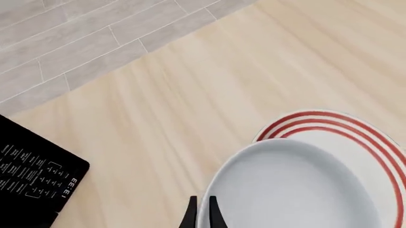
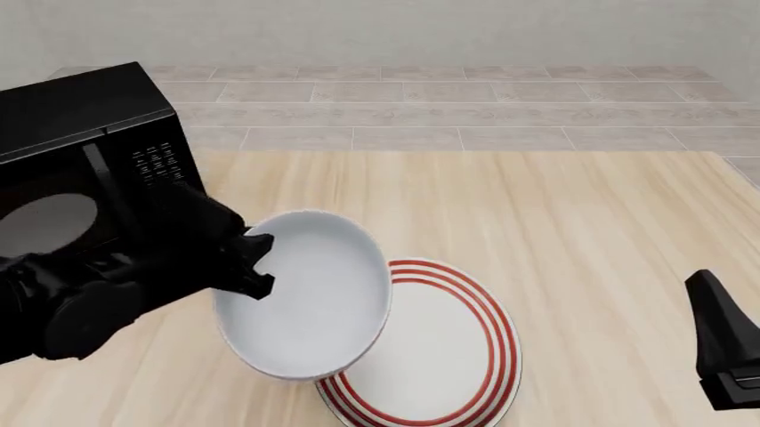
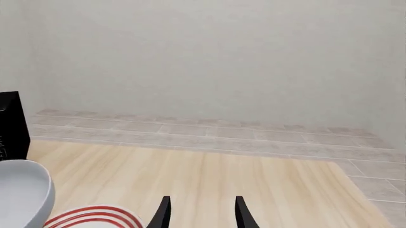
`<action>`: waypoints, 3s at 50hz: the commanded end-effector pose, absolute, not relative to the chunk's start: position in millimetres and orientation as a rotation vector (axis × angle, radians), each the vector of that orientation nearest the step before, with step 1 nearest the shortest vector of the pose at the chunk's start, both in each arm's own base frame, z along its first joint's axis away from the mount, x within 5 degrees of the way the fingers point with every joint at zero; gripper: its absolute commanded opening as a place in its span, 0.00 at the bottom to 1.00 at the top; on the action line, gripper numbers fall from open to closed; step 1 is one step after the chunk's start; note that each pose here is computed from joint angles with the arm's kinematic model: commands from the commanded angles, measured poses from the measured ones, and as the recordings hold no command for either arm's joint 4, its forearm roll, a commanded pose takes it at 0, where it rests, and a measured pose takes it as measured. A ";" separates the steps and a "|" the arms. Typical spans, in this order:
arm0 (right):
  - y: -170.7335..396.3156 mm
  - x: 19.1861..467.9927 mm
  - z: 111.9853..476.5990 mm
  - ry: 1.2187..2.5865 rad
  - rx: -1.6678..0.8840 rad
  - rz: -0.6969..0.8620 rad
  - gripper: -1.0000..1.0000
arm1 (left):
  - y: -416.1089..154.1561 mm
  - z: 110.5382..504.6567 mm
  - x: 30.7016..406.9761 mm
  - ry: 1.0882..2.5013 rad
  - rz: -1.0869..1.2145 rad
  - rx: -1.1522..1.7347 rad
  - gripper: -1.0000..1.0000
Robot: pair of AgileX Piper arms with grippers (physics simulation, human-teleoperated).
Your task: Pick up the white bowl and put it on the plate.
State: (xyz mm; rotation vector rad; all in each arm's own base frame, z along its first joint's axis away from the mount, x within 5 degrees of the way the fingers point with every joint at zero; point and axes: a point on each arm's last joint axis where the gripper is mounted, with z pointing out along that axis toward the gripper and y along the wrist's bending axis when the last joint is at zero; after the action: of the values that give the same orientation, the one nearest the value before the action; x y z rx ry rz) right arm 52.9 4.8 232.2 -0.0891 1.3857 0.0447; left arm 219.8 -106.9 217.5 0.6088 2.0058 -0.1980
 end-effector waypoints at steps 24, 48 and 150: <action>4.5 53.1 231.6 1.392 -0.089 0.033 1.00 | -152.4 199.3 246.1 2.045 -0.315 0.608 0.00; 4.1 52.9 232.0 1.392 -0.083 0.030 1.00 | -178.0 211.8 234.9 2.035 -0.386 0.678 0.00; 3.1 55.2 219.8 1.409 -0.066 0.017 1.00 | -224.4 148.1 254.8 2.141 -0.399 0.778 0.00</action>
State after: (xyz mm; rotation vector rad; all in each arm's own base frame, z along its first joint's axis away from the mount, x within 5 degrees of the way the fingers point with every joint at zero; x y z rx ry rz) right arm 55.2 3.0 219.9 -0.0638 1.4093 0.0150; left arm 251.6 -224.0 153.1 0.8069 2.1241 -0.3966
